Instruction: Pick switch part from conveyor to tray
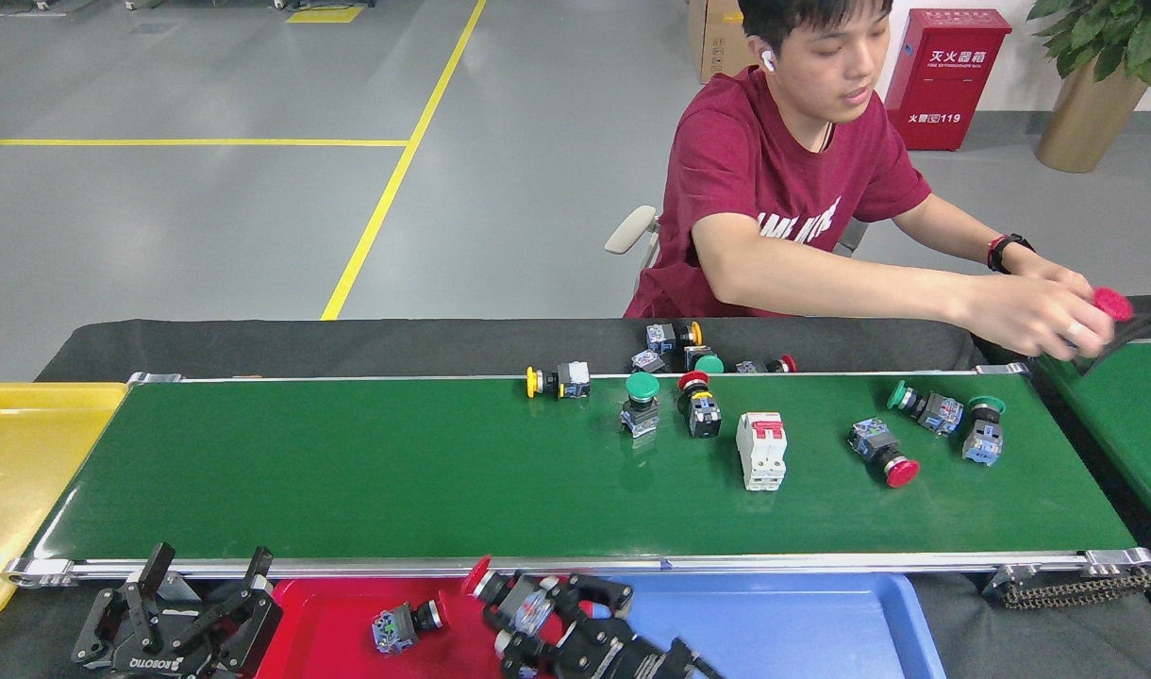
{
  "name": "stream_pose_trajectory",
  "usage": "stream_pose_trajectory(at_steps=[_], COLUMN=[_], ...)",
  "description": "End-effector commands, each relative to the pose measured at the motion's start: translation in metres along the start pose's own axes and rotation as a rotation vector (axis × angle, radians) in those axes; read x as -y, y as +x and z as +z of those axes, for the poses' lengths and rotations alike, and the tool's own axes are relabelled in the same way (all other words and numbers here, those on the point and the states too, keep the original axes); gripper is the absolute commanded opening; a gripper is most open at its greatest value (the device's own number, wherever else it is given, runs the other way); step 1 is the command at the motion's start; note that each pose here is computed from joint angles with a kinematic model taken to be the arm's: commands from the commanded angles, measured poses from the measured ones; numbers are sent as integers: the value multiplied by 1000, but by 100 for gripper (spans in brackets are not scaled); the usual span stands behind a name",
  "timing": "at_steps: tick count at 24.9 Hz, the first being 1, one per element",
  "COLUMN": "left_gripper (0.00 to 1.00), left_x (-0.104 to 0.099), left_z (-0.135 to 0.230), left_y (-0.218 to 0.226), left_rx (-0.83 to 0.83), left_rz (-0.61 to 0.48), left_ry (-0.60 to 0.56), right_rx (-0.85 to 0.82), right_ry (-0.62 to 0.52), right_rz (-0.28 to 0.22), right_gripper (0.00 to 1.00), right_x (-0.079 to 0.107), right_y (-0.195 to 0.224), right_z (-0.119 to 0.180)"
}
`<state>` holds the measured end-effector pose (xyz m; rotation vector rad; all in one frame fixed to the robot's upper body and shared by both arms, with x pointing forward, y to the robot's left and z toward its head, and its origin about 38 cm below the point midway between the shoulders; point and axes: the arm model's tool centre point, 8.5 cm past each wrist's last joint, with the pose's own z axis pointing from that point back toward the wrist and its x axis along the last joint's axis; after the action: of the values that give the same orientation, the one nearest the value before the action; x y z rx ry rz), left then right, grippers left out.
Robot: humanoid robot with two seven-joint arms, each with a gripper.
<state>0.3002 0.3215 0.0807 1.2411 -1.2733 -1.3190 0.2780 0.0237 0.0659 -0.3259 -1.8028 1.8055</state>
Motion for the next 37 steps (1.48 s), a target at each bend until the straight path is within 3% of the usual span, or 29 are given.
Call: stream_pose_trajectory(at_steps=[1, 7, 12, 16, 21, 24, 27, 30, 34, 37], left_gripper=[100, 100, 100, 100, 100, 100, 99, 99, 99, 98], left_x=[-19, -41, -20, -16, -11, -5, -3, 3, 12, 9], left_z=[-26, -81, -118, -154, -168, -178, -189, -197, -208, -221], left_y=[27, 116, 186, 211, 215, 219, 215, 206, 193, 186], left_rx=[89, 291, 401, 385, 378, 366, 328, 296, 235, 198], left_rz=[-12, -135, -82, -124, -133, -127, -137, -142, -158, -168], left_ry=[60, 86, 8, -31, -61, -89, -110, -136, -176, -184], right_rx=[-35, -94, -418, -744, -943, -968, -971, -969, -978, -979], right_ry=[20, -64, -164, -212, -221, -358, -326, -338, -306, -303], right_rz=[-12, 23, 18, 13, 21, 94, 85, 80, 63, 62], right_gripper=[98, 98, 97, 97, 97, 97, 97, 97, 97, 97], right_x=[7, 40, 78, 94, 73, 57, 35, 36, 23, 23], right_y=[4, -15, -103, -182, -214, -203, -187, -177, -167, -167], right_z=[-6, 8, 40, 107, 171, 192, 203, 206, 214, 215])
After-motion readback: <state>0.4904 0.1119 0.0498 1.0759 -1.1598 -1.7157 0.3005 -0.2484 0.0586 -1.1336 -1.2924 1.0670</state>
